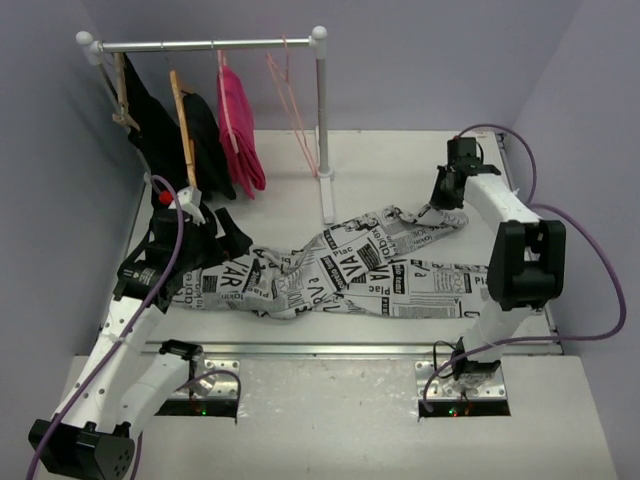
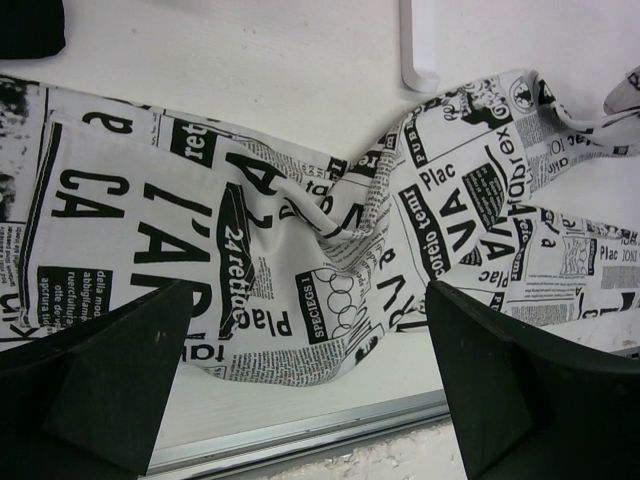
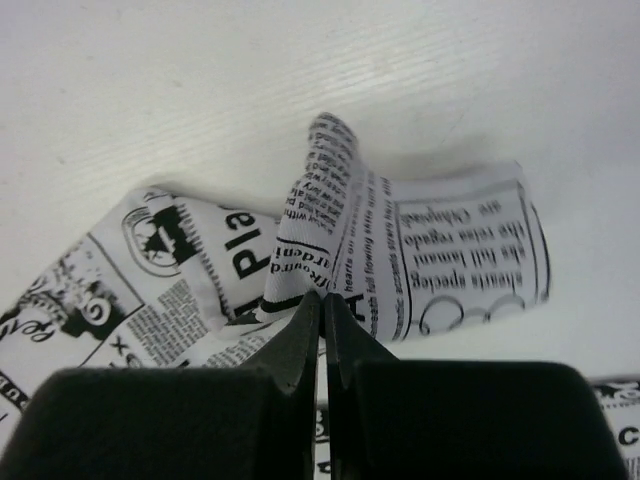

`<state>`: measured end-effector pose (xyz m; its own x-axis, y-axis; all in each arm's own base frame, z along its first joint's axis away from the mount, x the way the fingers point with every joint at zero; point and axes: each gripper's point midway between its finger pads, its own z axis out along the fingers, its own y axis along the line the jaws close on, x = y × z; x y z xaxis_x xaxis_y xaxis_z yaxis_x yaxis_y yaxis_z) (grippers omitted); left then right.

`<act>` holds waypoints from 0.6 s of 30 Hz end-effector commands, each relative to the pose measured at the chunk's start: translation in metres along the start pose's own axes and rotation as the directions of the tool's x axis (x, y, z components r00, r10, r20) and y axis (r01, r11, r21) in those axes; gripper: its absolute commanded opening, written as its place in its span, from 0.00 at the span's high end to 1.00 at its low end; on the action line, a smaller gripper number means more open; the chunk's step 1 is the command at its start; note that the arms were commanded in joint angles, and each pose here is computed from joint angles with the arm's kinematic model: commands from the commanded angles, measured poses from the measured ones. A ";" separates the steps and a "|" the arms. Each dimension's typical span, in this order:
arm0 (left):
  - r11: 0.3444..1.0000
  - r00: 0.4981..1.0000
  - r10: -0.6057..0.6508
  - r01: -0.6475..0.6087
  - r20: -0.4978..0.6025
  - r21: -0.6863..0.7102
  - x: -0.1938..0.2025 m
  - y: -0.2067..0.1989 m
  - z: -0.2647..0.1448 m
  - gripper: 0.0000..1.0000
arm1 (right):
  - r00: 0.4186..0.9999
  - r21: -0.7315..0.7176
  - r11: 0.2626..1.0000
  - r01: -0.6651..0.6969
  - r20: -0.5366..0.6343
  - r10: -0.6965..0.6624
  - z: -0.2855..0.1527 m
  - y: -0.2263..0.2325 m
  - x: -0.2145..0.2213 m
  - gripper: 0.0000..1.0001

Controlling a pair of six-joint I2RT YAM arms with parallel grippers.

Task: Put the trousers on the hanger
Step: Fold the trousers at the center of the board.

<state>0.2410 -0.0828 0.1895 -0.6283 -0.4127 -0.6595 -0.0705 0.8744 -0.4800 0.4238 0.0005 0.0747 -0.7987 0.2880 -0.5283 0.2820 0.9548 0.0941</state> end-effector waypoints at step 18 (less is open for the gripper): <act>1.000 0.997 -0.007 0.009 0.075 -0.025 -0.016 0.001 0.001 0.00 | 0.882 0.142 0.979 -0.149 0.467 0.066 -0.223 -0.057 -0.038 1.00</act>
<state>0.2420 -0.0794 0.1902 -0.6153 -0.4186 -0.6679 -0.0837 0.8772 -0.4727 0.3322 -0.0324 0.2143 -0.5315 0.3097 -0.7884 0.4257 0.9023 0.0675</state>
